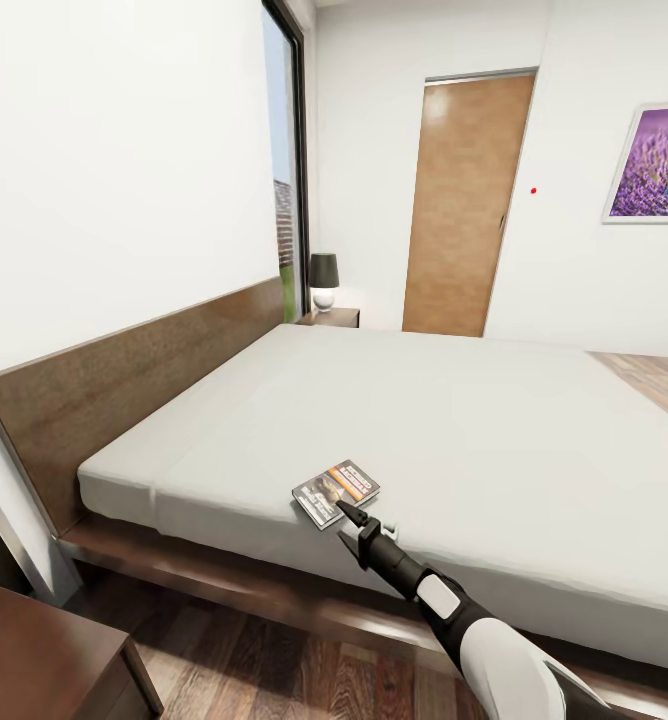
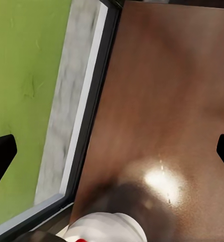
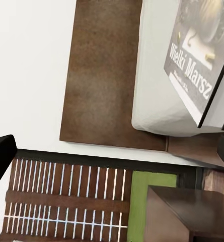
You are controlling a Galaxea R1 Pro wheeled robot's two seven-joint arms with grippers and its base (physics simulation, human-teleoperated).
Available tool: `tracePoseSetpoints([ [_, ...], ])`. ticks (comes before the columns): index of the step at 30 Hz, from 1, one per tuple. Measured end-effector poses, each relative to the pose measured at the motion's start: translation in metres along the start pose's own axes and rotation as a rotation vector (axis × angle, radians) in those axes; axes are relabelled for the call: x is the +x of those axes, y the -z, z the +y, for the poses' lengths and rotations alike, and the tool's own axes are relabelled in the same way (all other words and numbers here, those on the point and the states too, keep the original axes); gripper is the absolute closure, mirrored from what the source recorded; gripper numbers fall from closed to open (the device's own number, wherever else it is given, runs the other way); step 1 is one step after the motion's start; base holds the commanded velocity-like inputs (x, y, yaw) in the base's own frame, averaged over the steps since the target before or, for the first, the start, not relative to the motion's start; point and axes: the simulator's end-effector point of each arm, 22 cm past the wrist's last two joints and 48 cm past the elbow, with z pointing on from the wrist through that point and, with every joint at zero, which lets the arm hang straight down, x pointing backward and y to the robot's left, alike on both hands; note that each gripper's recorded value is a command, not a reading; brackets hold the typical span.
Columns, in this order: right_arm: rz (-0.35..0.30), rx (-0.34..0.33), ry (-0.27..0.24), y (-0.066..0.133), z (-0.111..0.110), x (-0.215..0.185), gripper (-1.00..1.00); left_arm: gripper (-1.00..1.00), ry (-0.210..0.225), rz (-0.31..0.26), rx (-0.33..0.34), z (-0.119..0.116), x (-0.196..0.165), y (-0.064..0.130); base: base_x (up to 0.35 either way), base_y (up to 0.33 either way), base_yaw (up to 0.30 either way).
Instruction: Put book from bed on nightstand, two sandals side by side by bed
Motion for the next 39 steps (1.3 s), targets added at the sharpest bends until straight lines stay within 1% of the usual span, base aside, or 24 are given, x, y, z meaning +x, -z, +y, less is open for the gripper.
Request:
tracePoseSetpoints([
  [3, -0.001, 0.0, -0.001, 0.0, 0.0, 0.0, -1.0, -1.0, 0.0, 0.0, 0.0, 0.0, 0.0, 0.0, 0.0, 0.0, 0.0],
  [7, -0.001, 0.0, -0.001, 0.002, -0.009, 0.002, -1.0, -1.0, -0.001, 0.002, 0.0, -0.005, 0.005, -0.007, 0.0, 0.0, 0.0],
  [26, -0.002, -0.001, 0.0, 0.002, -0.008, 0.001, -1.0, -1.0, 0.0, 0.0, 0.0, -0.004, 0.005, -0.007, 0.0, 0.0, 0.0],
  [31, -0.002, -0.001, 0.001, 0.005, -0.019, 0.004, -1.0, -1.0, -0.001, 0.002, 0.0, -0.01, 0.011, -0.015, 0.0, 0.0, 0.0],
  [39, -0.003, -0.001, 0.001, 0.005, -0.019, 0.004, -1.0, -1.0, 0.0, 0.0, 0.0, -0.01, 0.011, -0.015, 0.0, 0.0, 0.0],
])
